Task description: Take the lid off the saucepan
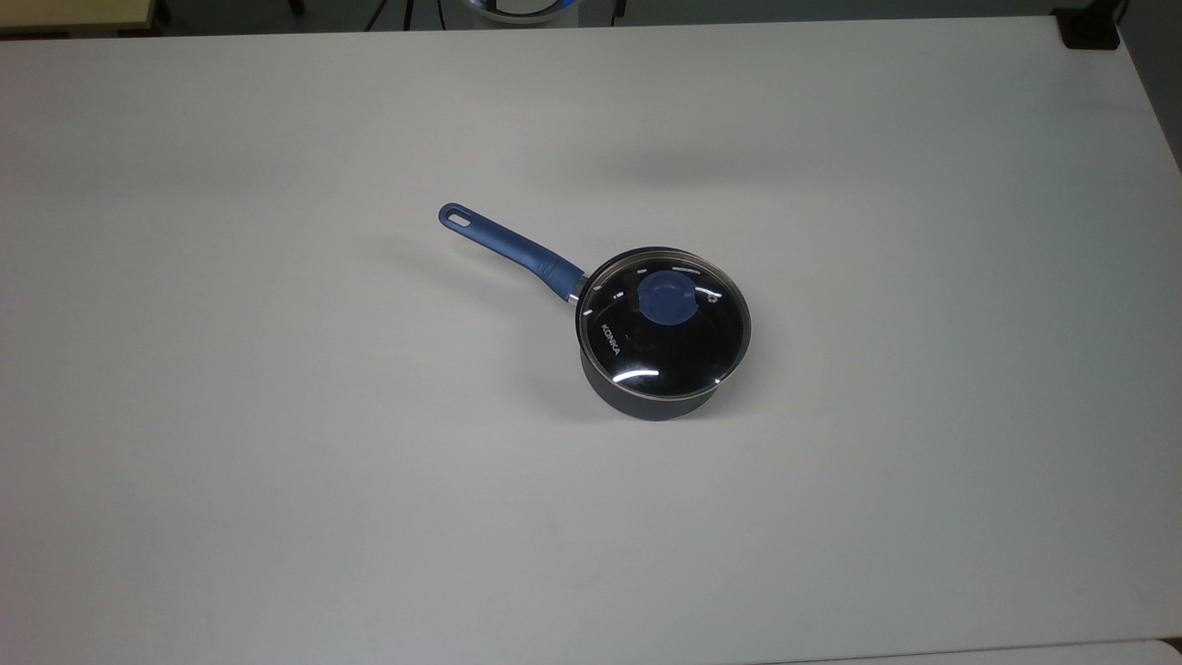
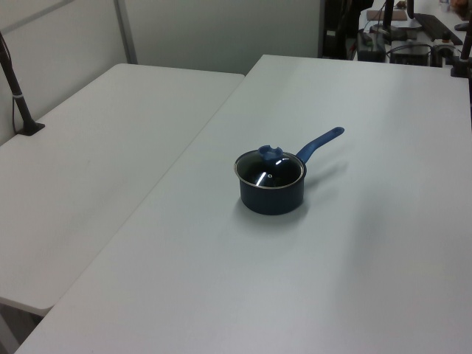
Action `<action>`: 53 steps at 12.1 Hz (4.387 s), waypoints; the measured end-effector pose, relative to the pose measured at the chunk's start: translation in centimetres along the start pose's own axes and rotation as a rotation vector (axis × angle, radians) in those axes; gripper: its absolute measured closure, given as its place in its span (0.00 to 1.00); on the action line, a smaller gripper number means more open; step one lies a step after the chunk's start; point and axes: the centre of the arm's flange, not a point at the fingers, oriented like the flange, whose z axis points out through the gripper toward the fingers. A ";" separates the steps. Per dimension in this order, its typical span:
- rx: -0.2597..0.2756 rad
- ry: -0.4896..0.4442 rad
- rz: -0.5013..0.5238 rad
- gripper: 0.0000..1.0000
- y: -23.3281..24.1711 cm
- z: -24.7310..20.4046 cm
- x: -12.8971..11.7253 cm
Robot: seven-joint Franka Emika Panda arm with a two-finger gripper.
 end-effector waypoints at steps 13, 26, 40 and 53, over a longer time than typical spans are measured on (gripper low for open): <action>0.037 -0.058 0.027 0.00 1.1 2.3 0.1; 0.108 -0.007 0.152 0.00 -0.8 15.2 8.1; 0.075 -0.054 0.015 0.17 -11.5 24.6 9.0; 0.060 -0.039 0.017 0.40 -11.0 24.6 9.3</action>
